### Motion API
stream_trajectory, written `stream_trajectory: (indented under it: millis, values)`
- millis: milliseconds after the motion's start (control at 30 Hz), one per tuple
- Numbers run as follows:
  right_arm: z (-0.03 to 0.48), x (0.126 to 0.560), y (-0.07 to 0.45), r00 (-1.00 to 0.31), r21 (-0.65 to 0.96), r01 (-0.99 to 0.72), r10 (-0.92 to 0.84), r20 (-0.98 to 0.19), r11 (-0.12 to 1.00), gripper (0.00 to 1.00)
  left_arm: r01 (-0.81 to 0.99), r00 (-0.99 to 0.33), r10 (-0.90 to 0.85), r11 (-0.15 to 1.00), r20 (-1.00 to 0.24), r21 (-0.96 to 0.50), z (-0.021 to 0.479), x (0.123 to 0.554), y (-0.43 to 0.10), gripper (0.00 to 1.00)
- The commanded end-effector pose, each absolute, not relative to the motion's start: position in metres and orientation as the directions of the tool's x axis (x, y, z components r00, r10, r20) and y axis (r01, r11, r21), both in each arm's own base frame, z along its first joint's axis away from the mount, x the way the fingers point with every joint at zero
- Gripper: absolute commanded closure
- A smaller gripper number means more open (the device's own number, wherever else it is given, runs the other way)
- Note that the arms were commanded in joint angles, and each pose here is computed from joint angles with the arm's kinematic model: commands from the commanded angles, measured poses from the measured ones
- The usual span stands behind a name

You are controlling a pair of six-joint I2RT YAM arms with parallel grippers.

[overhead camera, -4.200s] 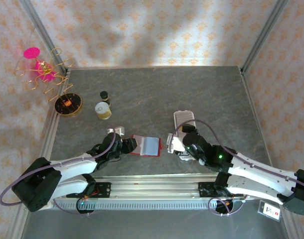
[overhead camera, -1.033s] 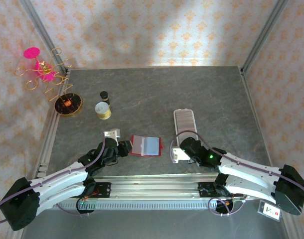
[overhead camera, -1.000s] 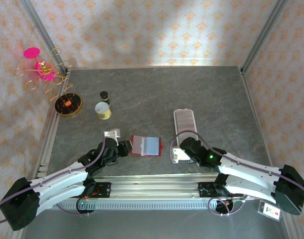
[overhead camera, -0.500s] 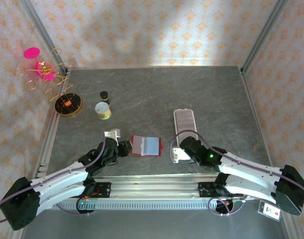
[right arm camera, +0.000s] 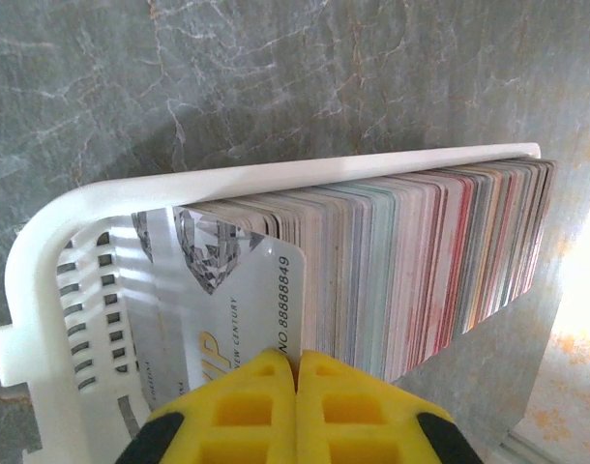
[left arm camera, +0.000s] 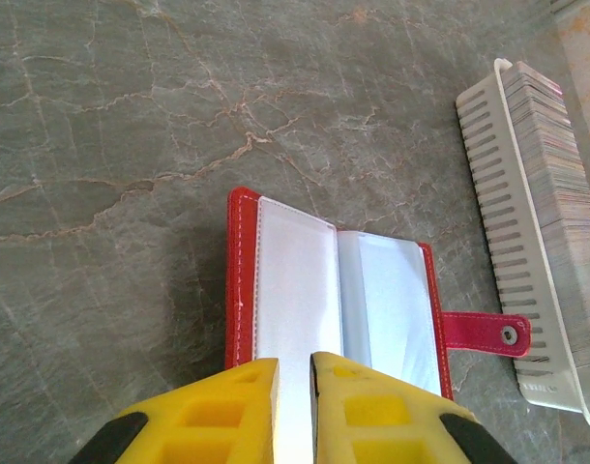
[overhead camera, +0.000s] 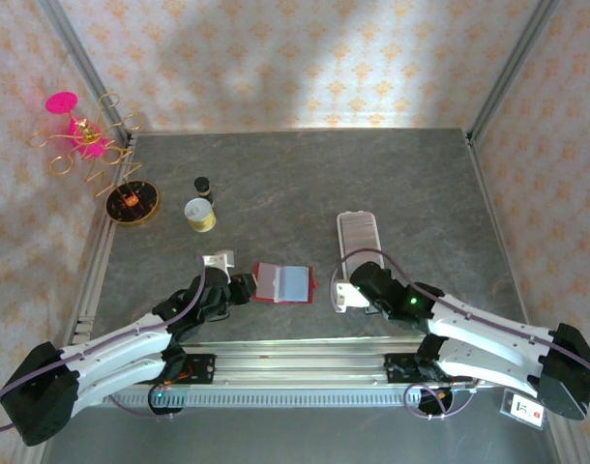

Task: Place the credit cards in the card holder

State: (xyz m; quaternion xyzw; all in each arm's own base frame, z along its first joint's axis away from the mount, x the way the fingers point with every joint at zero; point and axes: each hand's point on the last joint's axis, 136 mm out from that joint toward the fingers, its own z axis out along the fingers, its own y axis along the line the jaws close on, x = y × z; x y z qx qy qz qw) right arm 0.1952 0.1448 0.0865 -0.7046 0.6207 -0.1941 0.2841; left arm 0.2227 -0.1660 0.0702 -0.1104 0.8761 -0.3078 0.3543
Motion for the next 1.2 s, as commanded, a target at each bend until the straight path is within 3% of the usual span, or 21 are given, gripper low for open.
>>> stream_trajectory:
  millis: [0,833,967,1167]
  values:
    - [0.106,0.198,0.15,0.117,-0.647,-0.763,-0.982,-0.149,0.007,0.99,0.039,-0.71,-0.428,0.77,-0.56,-0.637,0.083,0.229,-0.172,0.83]
    - [0.134,0.168,0.156,0.069,-0.506,-0.857,-0.953,-0.297,0.096,1.0,0.059,-0.708,-0.398,0.79,-0.583,-0.611,0.095,0.237,-0.177,0.83]
    - [0.154,0.169,0.167,0.022,-0.479,-0.857,-0.914,-0.405,0.191,1.0,0.062,-0.705,-0.399,0.788,-0.587,-0.612,0.099,0.239,-0.178,0.83]
    - [0.198,0.188,0.194,-0.125,-0.384,-0.791,-0.74,-0.66,0.476,1.0,0.069,-0.707,-0.393,0.789,-0.588,-0.61,0.102,0.241,-0.182,0.83]
